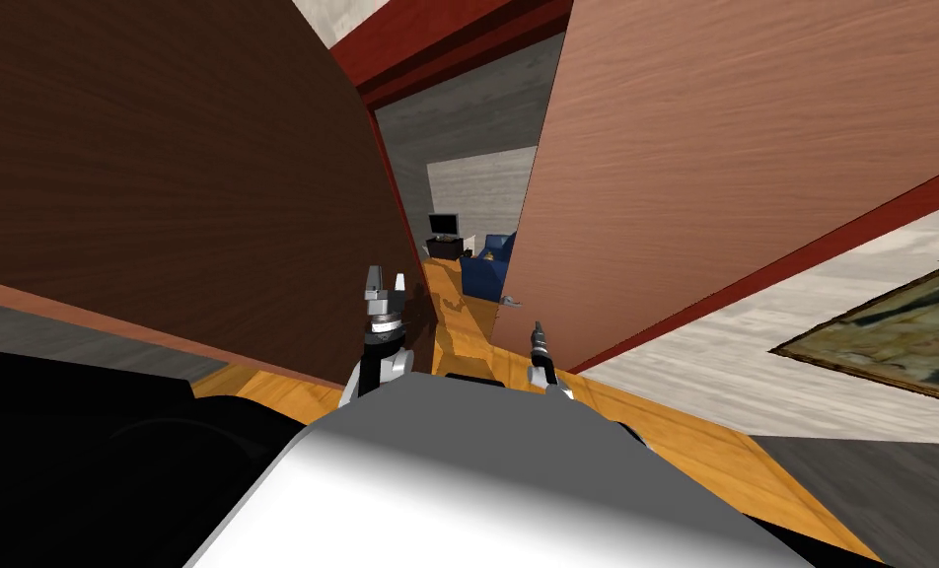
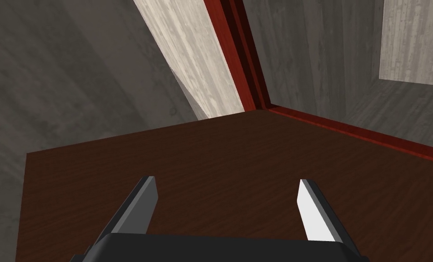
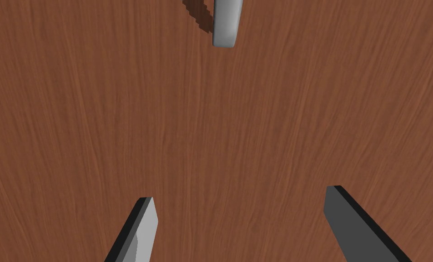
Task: Pull the door open
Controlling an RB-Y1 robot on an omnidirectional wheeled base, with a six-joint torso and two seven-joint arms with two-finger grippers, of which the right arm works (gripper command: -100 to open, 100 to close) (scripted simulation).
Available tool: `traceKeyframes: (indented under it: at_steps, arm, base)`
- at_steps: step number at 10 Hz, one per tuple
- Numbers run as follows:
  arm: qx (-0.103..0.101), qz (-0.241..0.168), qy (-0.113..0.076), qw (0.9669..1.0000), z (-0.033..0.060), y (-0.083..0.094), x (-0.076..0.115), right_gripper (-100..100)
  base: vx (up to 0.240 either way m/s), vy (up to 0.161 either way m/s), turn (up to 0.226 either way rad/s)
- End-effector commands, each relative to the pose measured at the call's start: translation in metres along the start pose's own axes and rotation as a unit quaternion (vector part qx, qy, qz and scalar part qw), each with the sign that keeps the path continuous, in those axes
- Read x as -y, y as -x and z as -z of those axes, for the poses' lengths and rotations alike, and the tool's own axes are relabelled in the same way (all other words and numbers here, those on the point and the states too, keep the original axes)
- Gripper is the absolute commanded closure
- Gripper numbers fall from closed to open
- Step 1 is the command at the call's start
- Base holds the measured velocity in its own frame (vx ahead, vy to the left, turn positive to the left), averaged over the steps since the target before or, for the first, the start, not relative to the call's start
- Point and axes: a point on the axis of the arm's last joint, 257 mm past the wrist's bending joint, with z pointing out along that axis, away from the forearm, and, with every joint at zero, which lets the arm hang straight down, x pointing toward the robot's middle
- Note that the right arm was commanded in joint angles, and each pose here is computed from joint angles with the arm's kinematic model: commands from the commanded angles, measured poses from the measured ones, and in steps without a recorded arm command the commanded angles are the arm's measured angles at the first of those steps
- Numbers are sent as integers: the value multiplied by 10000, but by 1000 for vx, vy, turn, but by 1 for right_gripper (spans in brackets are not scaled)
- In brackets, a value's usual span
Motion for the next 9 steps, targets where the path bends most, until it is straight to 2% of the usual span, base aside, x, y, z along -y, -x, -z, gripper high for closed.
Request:
traceKeyframes:
  at_steps: [1, 2, 3, 5, 6, 9]
  arm:
    - [-15, -127, -50, 9999, 42, -67, 20, -100]
    - [-52, -283, -33, 9996, 62, -230, 0, -100]
    - [-66, -347, -32, 9994, 74, -299, -4, -100]
    - [-66, -347, -32, 9994, 74, -299, -4, -100]
    - [-99, -503, -13, 9987, 99, -466, -30, -100]
    - [-124, -640, 20, 9979, 118, -610, -68, -100]
  base:
    - [153, 48, -16]
    - [180, 62, -6]
    - [216, 30, -4]
    - [81, 10, 2]
    - [141, -9, -26]
    - [179, 25, -12]
